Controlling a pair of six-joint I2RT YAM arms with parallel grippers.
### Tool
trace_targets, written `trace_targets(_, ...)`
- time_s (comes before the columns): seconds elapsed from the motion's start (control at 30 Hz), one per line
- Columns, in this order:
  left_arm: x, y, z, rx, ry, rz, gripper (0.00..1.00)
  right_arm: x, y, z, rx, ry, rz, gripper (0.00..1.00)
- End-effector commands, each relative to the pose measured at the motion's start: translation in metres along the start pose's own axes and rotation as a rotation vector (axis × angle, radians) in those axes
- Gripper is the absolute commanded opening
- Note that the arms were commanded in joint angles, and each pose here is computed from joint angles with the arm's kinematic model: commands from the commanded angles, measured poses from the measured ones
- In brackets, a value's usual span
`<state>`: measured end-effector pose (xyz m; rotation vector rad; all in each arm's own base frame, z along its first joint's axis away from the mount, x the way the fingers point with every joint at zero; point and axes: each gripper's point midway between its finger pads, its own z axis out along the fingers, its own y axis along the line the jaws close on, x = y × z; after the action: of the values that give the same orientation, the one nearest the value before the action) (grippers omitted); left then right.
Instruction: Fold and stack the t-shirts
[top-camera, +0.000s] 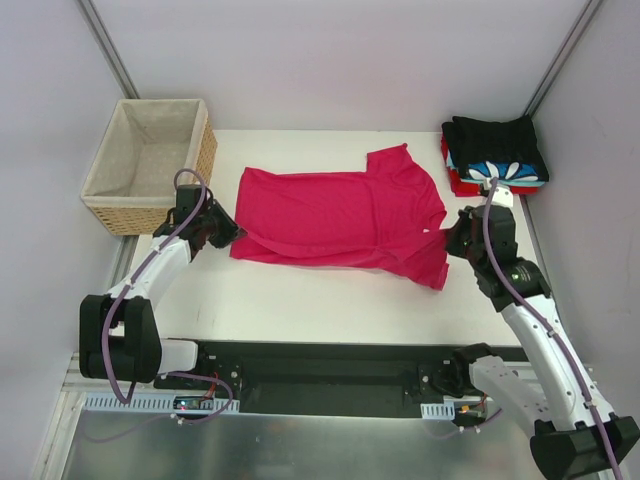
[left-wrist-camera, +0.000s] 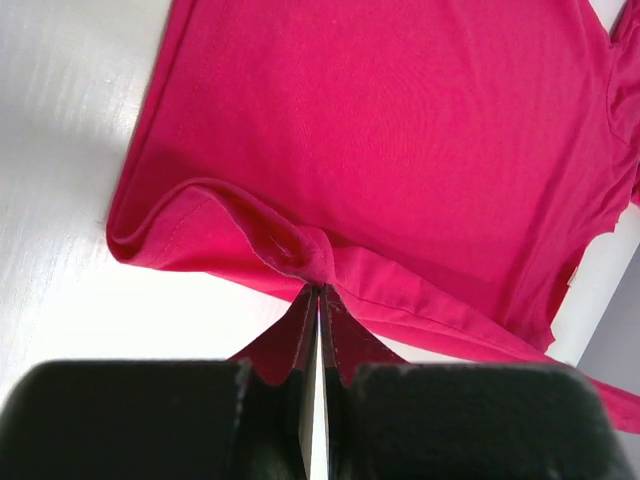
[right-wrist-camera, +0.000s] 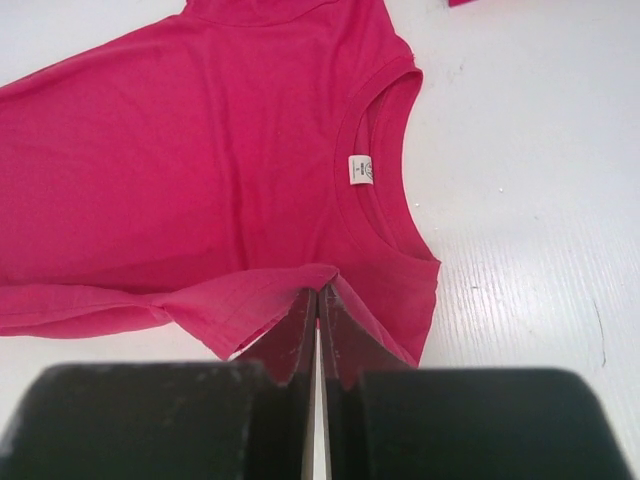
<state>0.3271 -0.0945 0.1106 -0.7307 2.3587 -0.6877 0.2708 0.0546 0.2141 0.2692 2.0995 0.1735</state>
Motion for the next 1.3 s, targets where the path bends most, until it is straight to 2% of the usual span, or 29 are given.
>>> trace_targets(0.0,-0.016,-0.015,-0.009,0.038,-0.060,0.045,0.00,-0.011,-0.007,-0.011,0.016,-0.030,-0.009,0.01)
trace_targets(0.3,-0.018,-0.009,-0.010,0.015,-0.084,0.043,0.00,-0.001,-0.008,-0.003,0.020,0.000,-0.006,0.00)
trace_targets(0.8,-0.041,-0.009,-0.003,-0.034,-0.116,0.031,0.00,0.008,0.005,0.039,-0.012,0.090,0.014,0.00)
trace_targets(1.27,-0.047,-0.008,0.000,-0.043,-0.114,0.039,0.00,0.007,-0.029,0.041,0.080,0.084,0.091,0.00)
